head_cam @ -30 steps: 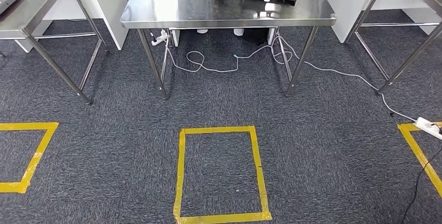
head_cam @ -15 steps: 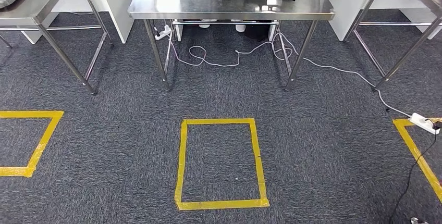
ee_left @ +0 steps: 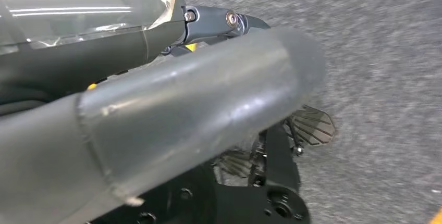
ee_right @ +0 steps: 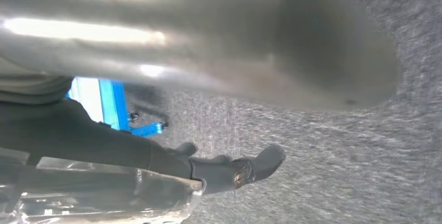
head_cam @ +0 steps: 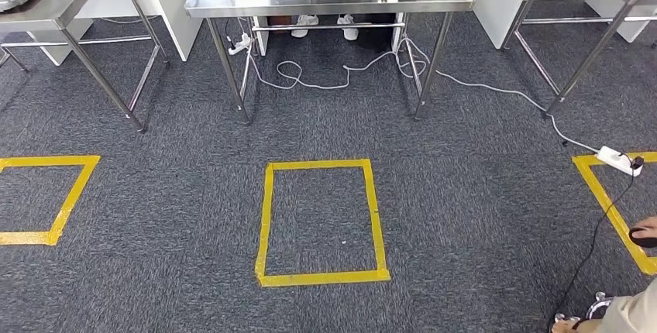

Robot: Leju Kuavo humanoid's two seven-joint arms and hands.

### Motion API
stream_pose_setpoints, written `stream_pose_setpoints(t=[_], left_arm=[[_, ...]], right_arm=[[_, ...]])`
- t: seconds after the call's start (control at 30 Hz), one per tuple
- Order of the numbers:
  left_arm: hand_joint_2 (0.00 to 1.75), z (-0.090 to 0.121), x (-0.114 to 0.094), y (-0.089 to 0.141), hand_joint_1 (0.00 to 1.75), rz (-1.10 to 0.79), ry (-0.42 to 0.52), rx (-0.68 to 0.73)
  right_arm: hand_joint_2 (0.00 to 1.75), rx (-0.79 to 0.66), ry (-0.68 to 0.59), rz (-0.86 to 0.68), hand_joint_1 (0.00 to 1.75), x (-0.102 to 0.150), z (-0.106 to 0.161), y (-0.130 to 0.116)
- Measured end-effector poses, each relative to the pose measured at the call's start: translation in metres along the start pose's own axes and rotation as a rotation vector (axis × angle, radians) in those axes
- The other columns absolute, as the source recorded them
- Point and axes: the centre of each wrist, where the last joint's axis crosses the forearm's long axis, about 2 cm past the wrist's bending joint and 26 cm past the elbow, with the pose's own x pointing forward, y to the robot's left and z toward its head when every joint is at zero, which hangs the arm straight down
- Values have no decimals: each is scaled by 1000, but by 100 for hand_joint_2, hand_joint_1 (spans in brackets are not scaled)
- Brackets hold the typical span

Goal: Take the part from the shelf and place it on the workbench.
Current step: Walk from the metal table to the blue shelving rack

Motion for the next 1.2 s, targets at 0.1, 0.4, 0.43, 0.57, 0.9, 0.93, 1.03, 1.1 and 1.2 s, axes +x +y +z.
stream_pose_setpoints(t=[0.1,0.4,0.43,0.57,0.9,0.93,1.03,1.1,1.2], left_arm=[[0,0,0,1,0,-20,4,12],[0,0,2,0,0,-30,3,13],[0,0,2,-1,0,-30,3,12],[0,-1,3,0,0,-28,5,5],[0,0,2,-1,0,-29,13,1],[0,0,1,-1,0,-29,14,2],[0,0,1,0,0,-30,16,3],[0,0,0,0,0,-30,17,3],[0,0,-1,1,0,-30,18,5]], right_arm=[[0,0,3,-4,0,0,0,0],[0,3,1,-7,0,1,1,2],[0,3,2,-8,0,1,1,2],[0,4,9,-14,0,0,1,2],[0,4,21,-27,0,-3,0,0],[0,4,21,-28,0,-4,0,0],[0,5,21,-28,0,-4,0,1],[0,6,21,-27,0,-4,0,1],[0,7,24,-27,0,-6,0,2]])
